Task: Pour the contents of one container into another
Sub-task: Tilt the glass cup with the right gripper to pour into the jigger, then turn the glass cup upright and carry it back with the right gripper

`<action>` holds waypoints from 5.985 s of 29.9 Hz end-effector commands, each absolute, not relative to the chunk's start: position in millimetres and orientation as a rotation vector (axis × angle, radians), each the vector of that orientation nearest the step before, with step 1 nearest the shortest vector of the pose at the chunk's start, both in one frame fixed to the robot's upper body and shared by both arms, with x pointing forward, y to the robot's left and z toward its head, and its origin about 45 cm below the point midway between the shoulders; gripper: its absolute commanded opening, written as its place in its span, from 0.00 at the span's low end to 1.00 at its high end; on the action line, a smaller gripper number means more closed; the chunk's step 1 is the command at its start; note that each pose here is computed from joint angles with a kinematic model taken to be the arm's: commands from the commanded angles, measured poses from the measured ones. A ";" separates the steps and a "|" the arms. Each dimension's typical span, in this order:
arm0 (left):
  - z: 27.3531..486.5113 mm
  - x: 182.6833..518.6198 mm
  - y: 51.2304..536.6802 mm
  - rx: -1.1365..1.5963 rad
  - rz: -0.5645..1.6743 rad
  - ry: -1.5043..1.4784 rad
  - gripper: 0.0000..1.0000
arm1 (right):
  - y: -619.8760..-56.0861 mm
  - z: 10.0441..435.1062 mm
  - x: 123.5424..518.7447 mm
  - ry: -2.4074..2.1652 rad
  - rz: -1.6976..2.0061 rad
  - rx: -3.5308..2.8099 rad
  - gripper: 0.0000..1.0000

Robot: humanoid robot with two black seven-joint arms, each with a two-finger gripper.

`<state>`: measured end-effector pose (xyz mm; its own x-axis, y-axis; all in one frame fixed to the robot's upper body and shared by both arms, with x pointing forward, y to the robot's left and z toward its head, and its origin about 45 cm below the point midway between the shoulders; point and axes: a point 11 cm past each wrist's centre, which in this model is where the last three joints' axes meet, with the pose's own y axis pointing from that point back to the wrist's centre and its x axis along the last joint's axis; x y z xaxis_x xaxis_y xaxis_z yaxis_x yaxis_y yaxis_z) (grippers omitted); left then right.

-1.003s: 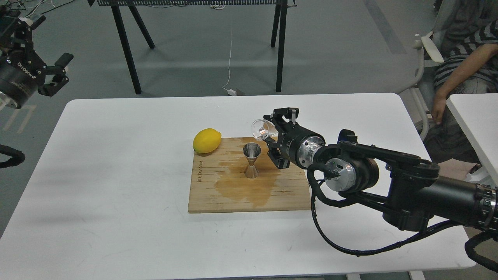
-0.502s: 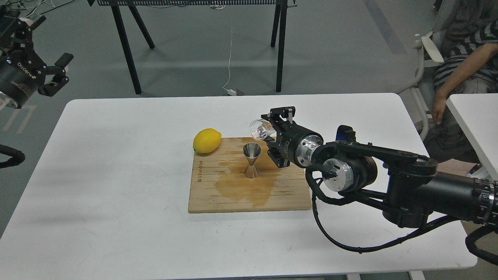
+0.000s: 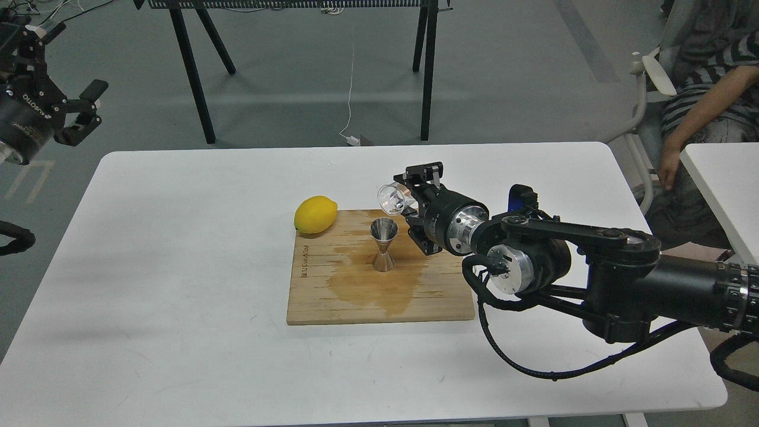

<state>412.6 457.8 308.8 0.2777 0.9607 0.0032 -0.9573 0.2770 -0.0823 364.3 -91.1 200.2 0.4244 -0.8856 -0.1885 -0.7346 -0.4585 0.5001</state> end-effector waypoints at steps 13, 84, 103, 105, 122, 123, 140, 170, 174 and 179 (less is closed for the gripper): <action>310.9 412.0 460.3 -0.067 1.293 -0.060 1.00 | -89.5 199.1 362.9 -1.339 -0.494 2.343 0.29; 315.6 409.9 467.1 -0.053 1.302 -0.073 1.00 | -86.1 198.4 369.3 -1.155 -0.003 2.313 0.29; 316.4 409.8 467.9 -0.054 1.304 -0.075 1.00 | -87.5 198.2 369.6 -1.141 0.031 2.308 0.29; 316.4 409.8 467.9 -0.054 1.304 -0.075 1.00 | -88.2 198.3 369.9 -1.143 0.032 2.306 0.29; 316.4 409.8 467.9 -0.054 1.304 -0.075 1.00 | -94.7 199.1 372.9 -1.202 -0.024 2.320 0.30; 316.4 409.8 467.9 -0.054 1.304 -0.075 1.00 | -95.4 200.1 373.5 -1.217 -0.042 2.326 0.30; 316.0 409.8 467.9 -0.051 1.304 -0.073 1.00 | -147.0 243.0 393.3 -1.779 -1.073 2.378 0.31; 319.5 408.9 471.4 -0.047 1.309 -0.081 1.00 | -373.2 151.3 335.4 -2.498 -1.798 2.257 0.32; 319.6 408.9 471.5 -0.047 1.309 -0.081 1.00 | -353.6 127.4 327.9 -2.515 -1.946 2.172 0.32; 319.2 409.1 470.9 -0.048 1.308 -0.080 1.00 | -334.7 99.3 319.2 -2.546 -2.075 2.042 0.32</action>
<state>408.9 471.4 319.6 0.2565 0.9660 0.0330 -0.9627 0.2584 -0.0806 323.9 -344.6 115.2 -0.2239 -0.2857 -0.9318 -0.9724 0.0012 0.2333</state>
